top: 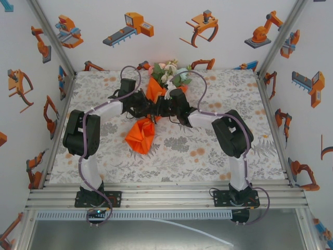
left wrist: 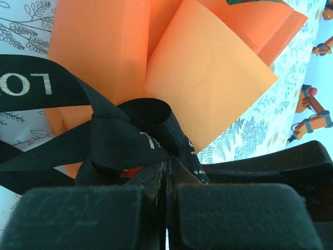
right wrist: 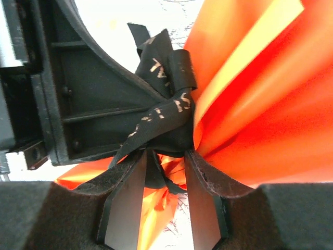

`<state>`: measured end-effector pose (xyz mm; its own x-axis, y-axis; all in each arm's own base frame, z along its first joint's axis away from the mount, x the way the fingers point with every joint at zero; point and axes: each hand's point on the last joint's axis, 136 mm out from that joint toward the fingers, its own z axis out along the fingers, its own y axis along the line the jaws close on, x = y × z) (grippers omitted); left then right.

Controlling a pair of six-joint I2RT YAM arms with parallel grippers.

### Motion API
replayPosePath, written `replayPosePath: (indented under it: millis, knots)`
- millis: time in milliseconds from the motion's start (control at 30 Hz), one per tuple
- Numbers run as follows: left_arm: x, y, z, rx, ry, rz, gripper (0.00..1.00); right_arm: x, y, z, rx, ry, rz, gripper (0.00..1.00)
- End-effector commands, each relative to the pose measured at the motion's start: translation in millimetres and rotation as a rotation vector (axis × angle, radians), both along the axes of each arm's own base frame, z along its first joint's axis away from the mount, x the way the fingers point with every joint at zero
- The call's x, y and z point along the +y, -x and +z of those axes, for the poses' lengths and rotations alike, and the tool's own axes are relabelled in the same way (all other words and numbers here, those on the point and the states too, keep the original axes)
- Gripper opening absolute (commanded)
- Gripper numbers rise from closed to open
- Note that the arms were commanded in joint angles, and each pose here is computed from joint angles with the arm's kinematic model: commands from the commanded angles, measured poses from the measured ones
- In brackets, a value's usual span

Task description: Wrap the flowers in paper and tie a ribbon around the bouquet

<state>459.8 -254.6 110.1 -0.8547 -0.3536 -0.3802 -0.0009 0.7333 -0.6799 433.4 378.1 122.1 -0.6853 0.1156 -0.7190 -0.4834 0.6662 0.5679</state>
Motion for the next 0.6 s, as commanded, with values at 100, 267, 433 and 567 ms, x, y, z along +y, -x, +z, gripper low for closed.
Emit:
replayPosePath:
  millis: [100,267,433,567]
  knots:
    - [-4,6,12,-0.007,0.03,-0.028,0.0,-25,-8,13,-0.048,0.038,-0.119,0.38]
    - [-6,6,14,-0.01,0.037,-0.034,0.0,-16,-10,19,-0.059,-0.005,-0.093,0.43]
    - [-8,7,11,0.003,0.043,-0.039,0.0,5,-9,28,-0.052,-0.097,-0.019,0.45]
    - [-10,7,11,0.004,0.057,-0.046,0.0,8,-11,26,-0.052,-0.106,-0.014,0.45]
